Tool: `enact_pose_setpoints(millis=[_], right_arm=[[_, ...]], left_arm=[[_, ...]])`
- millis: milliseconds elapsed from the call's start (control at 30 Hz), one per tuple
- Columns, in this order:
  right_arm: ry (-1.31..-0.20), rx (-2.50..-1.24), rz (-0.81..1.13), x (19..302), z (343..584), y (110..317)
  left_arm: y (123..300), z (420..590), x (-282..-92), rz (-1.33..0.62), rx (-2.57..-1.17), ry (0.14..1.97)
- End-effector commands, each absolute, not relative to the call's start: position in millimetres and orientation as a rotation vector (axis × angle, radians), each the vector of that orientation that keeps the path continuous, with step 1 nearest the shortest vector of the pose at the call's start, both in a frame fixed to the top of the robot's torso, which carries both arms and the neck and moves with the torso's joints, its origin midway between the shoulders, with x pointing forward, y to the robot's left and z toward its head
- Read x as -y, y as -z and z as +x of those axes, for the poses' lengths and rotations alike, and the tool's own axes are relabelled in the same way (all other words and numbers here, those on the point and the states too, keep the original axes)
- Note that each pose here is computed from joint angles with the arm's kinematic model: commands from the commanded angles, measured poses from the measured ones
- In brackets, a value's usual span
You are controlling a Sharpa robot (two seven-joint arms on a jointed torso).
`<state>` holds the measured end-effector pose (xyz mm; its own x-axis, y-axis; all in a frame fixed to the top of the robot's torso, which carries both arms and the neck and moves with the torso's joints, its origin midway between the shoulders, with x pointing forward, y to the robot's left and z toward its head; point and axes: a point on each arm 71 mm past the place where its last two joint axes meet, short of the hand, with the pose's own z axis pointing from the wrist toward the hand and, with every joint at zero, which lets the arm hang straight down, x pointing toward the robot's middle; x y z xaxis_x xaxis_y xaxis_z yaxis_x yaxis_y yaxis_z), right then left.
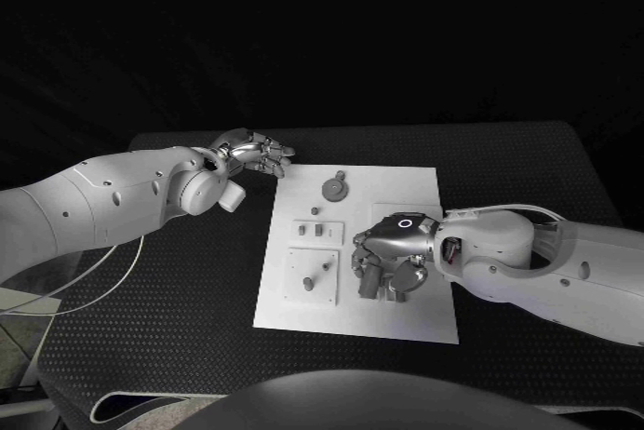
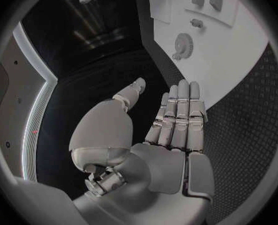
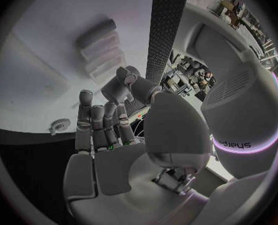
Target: Assemble the parts on the task board
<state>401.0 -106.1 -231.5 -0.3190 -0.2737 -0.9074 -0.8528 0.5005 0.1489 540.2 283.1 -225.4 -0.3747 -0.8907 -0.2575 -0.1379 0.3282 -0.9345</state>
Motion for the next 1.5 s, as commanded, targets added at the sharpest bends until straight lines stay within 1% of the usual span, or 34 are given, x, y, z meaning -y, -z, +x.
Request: enact_pose_setpoints(millis=[33,367,800,1067,1500], right_arm=[[-0.818,-1.892,-0.949,104,400,234],[-0.805,-1.893,-0.966,101,402,236],[-0.798,-1.926,-0.977,100,400,245],[-0.756,-1.895,-0.993,103,403,248],[-0.730,-1.872,-1.011,102,402,255]], left_arm=[[225.2,539.8,-280.0,-0.910,-1.760,1.139],[225.3,539.8,-279.9,-0.910,-1.760,1.139],[225.3,539.9,-280.7,-0.910,-1.760,1.138],[226.1,539.9,-280.9,-0.911,-1.761,1.138],[227.0,539.5,-281.1,-0.912,-1.762,1.137]])
